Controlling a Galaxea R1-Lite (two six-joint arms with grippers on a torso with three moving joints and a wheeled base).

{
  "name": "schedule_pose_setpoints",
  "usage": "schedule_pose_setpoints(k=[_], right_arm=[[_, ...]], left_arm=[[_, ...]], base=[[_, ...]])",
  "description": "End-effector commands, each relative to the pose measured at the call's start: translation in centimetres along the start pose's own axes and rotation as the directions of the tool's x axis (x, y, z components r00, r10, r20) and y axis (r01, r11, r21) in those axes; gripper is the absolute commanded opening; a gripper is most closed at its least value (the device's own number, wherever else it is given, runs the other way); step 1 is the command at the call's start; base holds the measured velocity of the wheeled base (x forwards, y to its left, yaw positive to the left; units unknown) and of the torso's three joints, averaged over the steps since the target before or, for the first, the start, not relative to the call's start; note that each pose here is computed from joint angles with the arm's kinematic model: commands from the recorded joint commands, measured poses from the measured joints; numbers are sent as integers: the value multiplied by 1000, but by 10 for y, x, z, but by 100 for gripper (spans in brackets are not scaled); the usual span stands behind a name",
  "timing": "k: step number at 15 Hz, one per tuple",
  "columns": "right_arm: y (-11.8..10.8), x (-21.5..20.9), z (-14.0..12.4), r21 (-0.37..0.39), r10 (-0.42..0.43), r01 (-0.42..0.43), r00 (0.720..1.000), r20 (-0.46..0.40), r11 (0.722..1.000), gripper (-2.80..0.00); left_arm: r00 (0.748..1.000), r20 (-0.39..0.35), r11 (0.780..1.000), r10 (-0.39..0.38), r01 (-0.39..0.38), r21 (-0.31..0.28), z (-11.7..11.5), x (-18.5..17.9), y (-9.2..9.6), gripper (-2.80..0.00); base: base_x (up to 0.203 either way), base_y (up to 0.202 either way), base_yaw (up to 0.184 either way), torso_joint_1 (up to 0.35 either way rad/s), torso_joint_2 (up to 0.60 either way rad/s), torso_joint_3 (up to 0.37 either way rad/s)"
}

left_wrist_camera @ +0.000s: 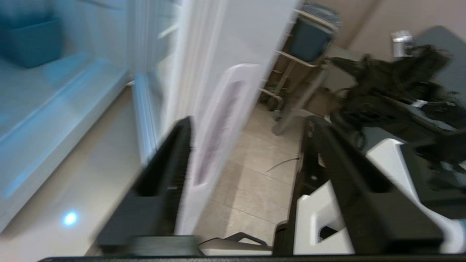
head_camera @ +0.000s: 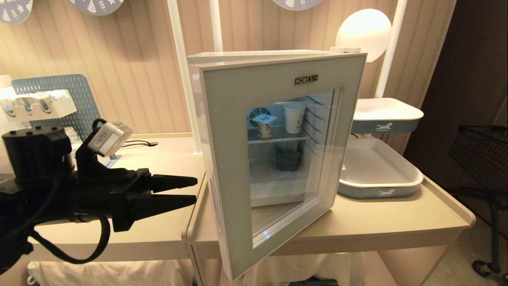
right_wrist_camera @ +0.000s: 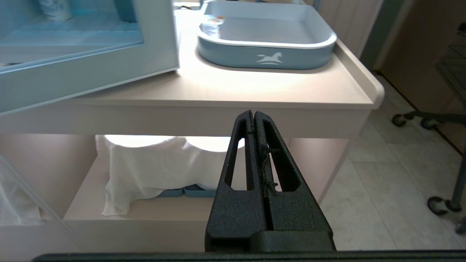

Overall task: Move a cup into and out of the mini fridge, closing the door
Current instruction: Open the freezer door

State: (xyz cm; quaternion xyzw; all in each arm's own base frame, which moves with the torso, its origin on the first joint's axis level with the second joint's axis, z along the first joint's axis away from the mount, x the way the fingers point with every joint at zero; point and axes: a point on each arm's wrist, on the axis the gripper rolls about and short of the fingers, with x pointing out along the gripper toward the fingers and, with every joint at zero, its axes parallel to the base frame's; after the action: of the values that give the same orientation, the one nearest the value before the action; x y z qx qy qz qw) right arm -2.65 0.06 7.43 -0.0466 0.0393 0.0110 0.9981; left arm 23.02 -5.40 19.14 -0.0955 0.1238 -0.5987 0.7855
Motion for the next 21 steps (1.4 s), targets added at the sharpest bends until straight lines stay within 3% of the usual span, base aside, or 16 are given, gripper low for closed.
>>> schedule_pose_setpoints(k=[1,8,14,16,21], right_arm=[[0,0,0,-1,0,0,1000,0,1000,-280],[0,0,0,-2,0,0,1000,0,1000,-280],[0,0,0,-4,0,0,1000,0,1000,-280],[0,0,0,-4,0,0,1000,0,1000,-280],[0,0,0,-4,0,0,1000,0,1000,-280]], left_arm=[[999,10,999,38,-38,-7,-2,-8,2,-280],[993,24,993,119,-119,-12,-6,-9,28,-280],[996,-18,995,85,-86,-40,-10,43,82,-280],[995,-28,994,100,-101,-40,-13,58,92,-280],[999,-37,1000,17,-18,-23,-9,69,65,-280]], base=[[0,0,0,0,0,0],[0,0,0,0,0,0],[0,0,0,0,0,0],[0,0,0,0,0,0],[0,0,0,0,0,0]])
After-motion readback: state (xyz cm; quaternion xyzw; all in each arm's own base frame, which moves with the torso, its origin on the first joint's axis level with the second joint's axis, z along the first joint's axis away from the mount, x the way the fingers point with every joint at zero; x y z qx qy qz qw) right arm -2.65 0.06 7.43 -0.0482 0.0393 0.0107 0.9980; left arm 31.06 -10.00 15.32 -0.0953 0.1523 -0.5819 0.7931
